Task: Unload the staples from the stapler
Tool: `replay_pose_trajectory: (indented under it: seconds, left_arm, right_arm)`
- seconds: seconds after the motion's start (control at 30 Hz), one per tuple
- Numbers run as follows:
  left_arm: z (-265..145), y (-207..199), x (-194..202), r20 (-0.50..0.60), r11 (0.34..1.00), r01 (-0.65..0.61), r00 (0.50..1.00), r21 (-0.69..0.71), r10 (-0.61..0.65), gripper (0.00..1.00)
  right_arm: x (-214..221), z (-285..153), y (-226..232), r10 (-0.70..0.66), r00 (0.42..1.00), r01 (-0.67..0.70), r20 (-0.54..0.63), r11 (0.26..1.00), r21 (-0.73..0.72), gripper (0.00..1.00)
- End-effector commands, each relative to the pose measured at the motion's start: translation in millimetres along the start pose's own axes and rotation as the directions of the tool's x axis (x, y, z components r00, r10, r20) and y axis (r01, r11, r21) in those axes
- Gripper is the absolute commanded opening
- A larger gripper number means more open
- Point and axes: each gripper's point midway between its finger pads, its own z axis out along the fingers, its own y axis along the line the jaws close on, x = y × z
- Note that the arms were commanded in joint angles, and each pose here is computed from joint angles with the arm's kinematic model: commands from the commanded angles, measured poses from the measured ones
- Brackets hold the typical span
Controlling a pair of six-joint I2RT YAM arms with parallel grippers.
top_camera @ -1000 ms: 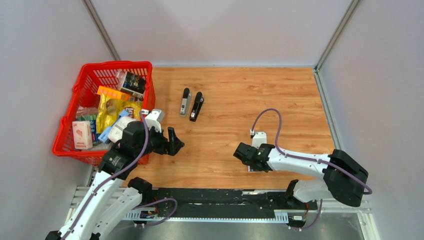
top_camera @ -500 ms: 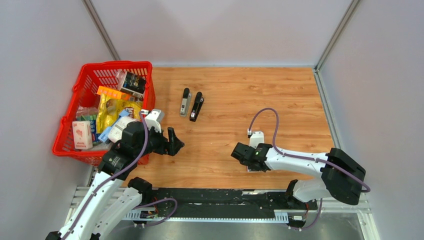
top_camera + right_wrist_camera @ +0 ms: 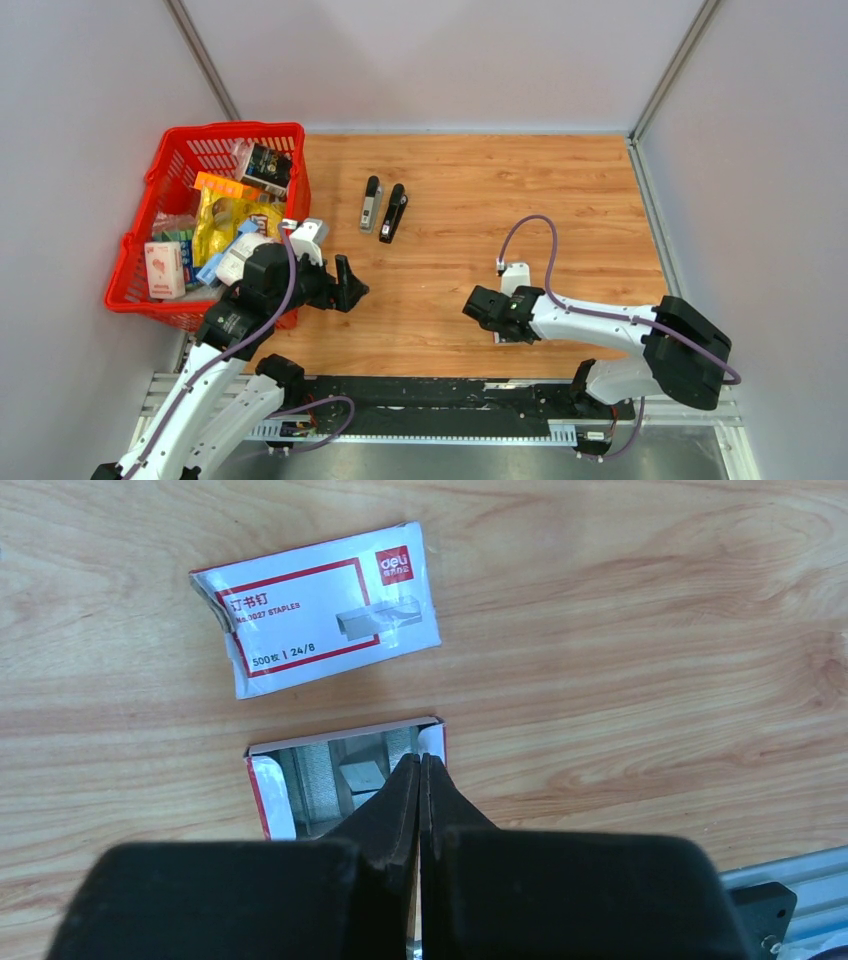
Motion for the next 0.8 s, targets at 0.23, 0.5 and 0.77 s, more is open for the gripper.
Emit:
replay_pose_trajectory:
  seconds: [0.23, 0.5, 0.77]
  left_arm:
    - [0.4, -3.9, -6.0, 0.026, 1.000, -0.006, 1.000, 0.021, 0.005, 0.95]
    - [1.5, -3.0, -5.1, 0.021, 1.000, -0.004, 1.000, 0.018, 0.004, 0.95]
    - [0.9, -3.2, -5.9, 0.024, 1.000, -0.005, 1.000, 0.018, 0.004, 0.95]
  right_arm:
    - [-14.9, -13.8, -13.2, 0.063, 0.995, -0.064, 0.072, 0.998, 0.011, 0.22]
    - [-10.4, -12.2, -8.9, 0.093, 0.994, -0.090, 0.063, 0.995, -0.048, 0.40]
    - [-6.3, -10.1, -5.7, 0.079, 0.996, -0.077, 0.042, 0.996, -0.048, 0.43]
